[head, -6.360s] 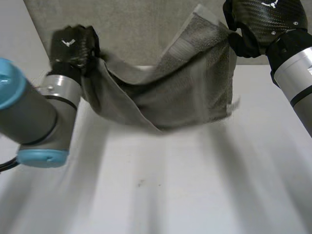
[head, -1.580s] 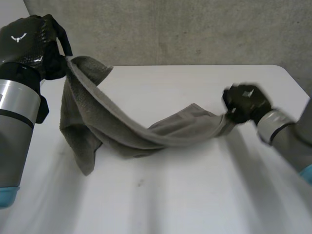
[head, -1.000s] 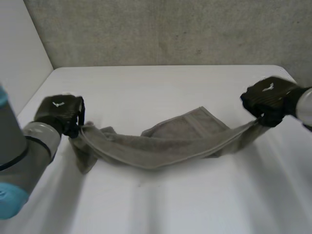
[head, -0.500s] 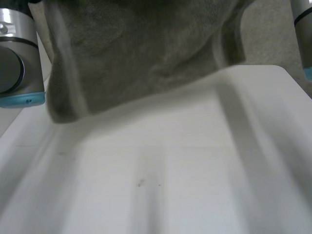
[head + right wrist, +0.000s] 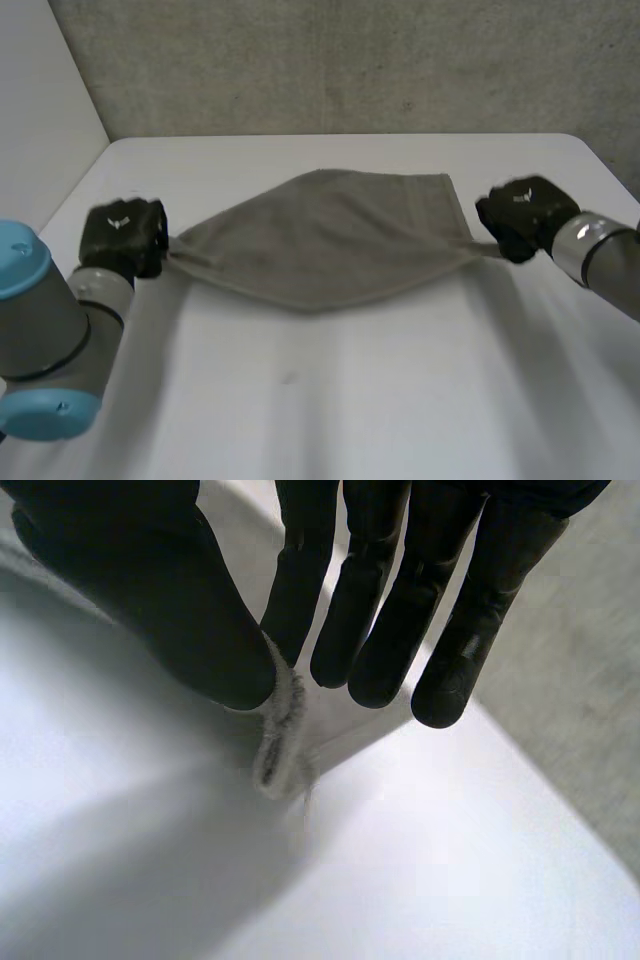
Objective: Fold the towel.
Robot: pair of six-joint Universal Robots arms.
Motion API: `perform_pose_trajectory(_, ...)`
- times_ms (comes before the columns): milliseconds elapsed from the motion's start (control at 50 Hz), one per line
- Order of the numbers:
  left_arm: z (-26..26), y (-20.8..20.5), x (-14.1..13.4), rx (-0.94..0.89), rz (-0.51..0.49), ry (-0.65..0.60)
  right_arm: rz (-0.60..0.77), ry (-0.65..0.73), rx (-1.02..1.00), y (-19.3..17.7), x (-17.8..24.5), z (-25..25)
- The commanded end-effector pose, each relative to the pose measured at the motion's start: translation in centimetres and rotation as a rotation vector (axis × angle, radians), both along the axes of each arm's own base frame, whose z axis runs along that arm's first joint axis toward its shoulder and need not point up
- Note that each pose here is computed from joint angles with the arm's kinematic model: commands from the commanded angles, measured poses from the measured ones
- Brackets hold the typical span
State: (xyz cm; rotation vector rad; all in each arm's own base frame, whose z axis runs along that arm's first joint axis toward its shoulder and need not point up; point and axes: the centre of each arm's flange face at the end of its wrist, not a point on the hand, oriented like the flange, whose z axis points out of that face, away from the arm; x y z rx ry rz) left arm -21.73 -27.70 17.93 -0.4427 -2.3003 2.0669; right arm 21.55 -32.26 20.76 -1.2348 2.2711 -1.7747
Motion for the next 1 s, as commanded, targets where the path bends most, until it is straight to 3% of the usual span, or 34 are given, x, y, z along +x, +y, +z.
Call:
perform_pose_trajectory(20,-0.9,2.3,-0.8,0.121,-0.051,-0.038,0.001,0.029,0.054,0.8,-1.0,-2.3)
perform_pose_trajectory(260,2.1,3.1,-1.8,0.053,-0.105,-0.036,0.019,0.011,0.073,1.5,-1.4,-4.1)
perform_pose_trajectory(460,2.1,3.5,-3.6,0.06,-0.297,-0.014,0.018,0.009,0.066,1.5,-1.5,-4.4)
perform_pose_trajectory(680,-2.2,2.6,-4.1,0.161,-0.305,-0.042,0.007,0.01,0.062,1.4,-1.9,-4.4)
perform_pose_trajectory(1000,-5.1,-0.2,-3.9,0.058,-0.314,-0.238,-0.012,0.011,0.063,1.1,-2.5,-4.4)
